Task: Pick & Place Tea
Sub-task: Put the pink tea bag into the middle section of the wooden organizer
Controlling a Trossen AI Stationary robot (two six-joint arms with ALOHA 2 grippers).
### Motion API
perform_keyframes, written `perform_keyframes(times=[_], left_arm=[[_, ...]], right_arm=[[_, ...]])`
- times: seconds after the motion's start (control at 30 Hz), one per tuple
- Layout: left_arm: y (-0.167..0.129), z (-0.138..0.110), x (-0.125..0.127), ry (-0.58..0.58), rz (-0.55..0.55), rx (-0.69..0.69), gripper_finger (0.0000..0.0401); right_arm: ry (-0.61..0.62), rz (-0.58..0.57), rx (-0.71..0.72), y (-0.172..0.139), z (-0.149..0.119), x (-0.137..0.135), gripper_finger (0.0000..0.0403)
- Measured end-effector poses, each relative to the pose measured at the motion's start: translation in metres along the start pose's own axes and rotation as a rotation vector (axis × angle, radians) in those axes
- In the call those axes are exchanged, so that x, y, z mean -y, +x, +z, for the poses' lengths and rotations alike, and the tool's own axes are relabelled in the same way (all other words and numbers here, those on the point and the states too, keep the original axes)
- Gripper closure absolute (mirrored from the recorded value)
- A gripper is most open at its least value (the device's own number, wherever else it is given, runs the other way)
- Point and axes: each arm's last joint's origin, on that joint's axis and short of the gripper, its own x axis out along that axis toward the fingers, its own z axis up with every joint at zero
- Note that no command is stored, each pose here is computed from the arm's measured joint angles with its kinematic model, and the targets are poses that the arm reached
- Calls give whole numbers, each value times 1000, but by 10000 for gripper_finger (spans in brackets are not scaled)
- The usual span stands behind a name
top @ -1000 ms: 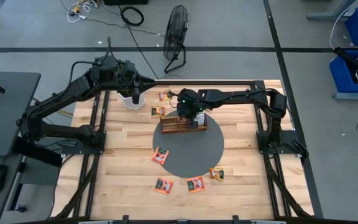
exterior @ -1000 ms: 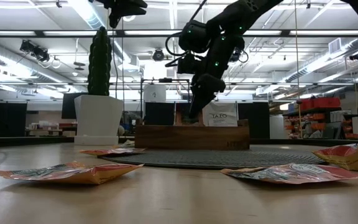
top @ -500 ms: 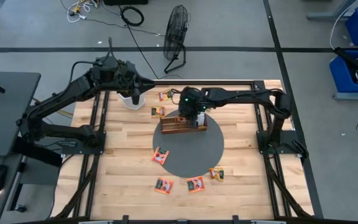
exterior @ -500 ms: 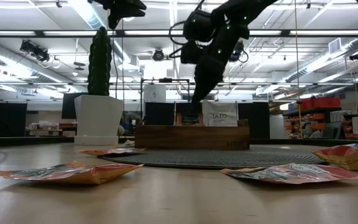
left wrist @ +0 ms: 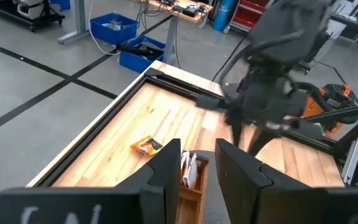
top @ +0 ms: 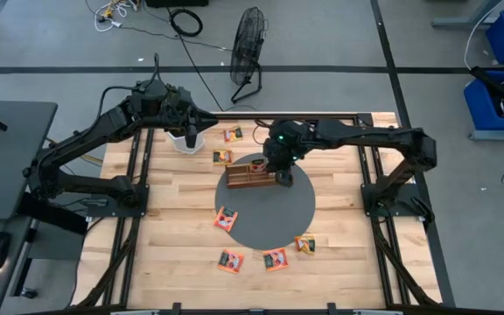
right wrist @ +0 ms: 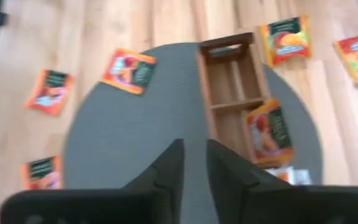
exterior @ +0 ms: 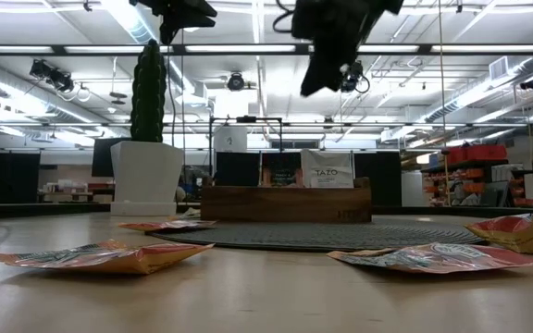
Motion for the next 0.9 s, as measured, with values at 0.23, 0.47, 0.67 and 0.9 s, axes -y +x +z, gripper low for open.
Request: perform_keyframes(times=[0.23, 0.47, 0.67, 0.9], left_arm=[[0, 0, 0, -3, -2, -1, 298], [0, 0, 0, -3, -2, -1, 298], [0, 0, 0, -4, -2, -2, 298], [1, -1, 0, -9, 0, -14, 298]], right_arm=[[17, 78, 5, -21, -4, -26, 394], [23, 164, -136, -25, -19, -54, 399], [-20, 209, -287, -24, -34, -83, 398], [-94, 204, -345, -23, -43, -106, 400]])
